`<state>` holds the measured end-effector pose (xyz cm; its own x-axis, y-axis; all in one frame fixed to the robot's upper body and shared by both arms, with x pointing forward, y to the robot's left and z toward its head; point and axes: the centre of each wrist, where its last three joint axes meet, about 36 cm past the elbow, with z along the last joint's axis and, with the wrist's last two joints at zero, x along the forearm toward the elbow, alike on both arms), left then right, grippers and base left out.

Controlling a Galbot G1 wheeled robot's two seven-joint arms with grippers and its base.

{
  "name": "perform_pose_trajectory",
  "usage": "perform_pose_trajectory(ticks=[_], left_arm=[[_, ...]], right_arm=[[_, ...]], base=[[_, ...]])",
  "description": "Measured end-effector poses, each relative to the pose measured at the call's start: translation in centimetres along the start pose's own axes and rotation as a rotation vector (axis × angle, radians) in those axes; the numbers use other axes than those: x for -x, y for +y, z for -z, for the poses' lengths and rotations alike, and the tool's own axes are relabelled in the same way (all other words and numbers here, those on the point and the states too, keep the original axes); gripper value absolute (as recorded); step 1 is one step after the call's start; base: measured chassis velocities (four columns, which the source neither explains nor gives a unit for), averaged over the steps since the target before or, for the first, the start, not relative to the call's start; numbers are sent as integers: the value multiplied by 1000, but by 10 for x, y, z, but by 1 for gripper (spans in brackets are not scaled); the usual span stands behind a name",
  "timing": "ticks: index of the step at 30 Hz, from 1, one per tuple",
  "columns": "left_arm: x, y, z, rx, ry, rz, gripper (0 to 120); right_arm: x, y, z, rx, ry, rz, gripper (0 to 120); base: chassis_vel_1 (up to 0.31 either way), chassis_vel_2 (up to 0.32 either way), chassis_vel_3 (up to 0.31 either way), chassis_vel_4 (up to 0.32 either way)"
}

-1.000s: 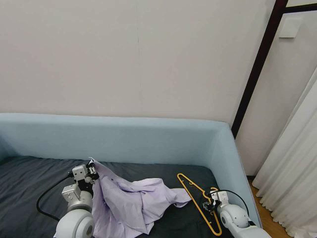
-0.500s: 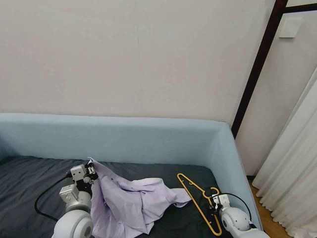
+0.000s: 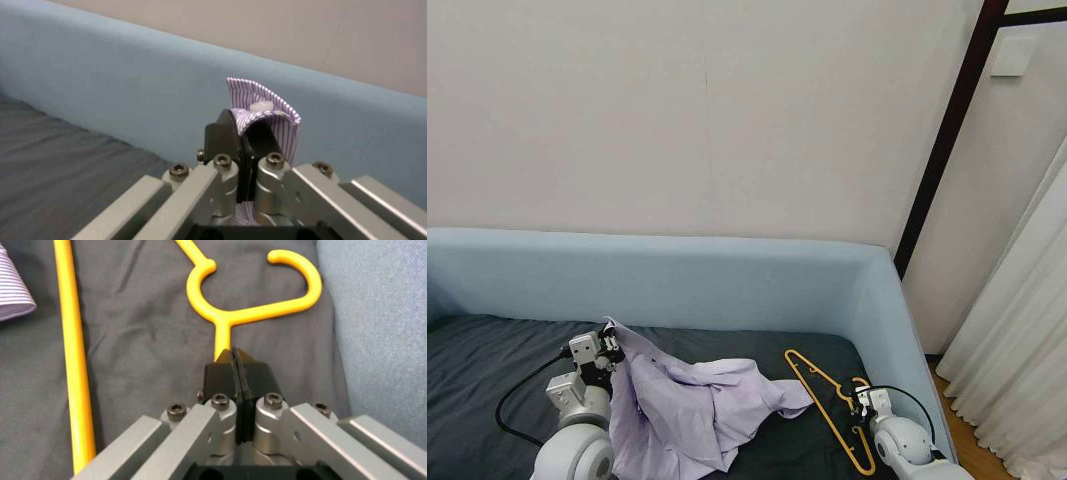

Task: Pick up the clothes from the sofa and hang them on the clothes hanger.

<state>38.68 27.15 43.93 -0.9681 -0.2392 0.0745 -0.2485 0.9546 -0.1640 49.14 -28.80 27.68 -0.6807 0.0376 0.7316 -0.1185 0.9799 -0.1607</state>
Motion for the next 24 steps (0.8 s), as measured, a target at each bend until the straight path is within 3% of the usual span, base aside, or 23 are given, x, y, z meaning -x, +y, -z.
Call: perform_pose_trajectory(ticks=[3, 8, 16, 19, 24], left_arm=[[0, 0, 0, 0, 1, 0, 0], [2, 1, -1, 3, 2, 1, 0], [3, -1, -3, 0, 5, 1, 0], [4, -1, -3, 1, 6, 2, 0], [5, -1, -4, 3, 7, 4, 0]], right_arm=[[0, 2, 0, 1, 6, -1, 5], [2, 5, -1, 2, 29, 4, 29], [7, 3, -3, -9, 45, -13, 54], [8, 2, -5, -14, 51, -18, 56], [12, 3, -6, -12, 65, -17, 37]], base=[[0, 0, 0, 0], [0, 0, 0, 0], [0, 0, 0, 0], [0, 0, 0, 0], [0, 0, 0, 0]])
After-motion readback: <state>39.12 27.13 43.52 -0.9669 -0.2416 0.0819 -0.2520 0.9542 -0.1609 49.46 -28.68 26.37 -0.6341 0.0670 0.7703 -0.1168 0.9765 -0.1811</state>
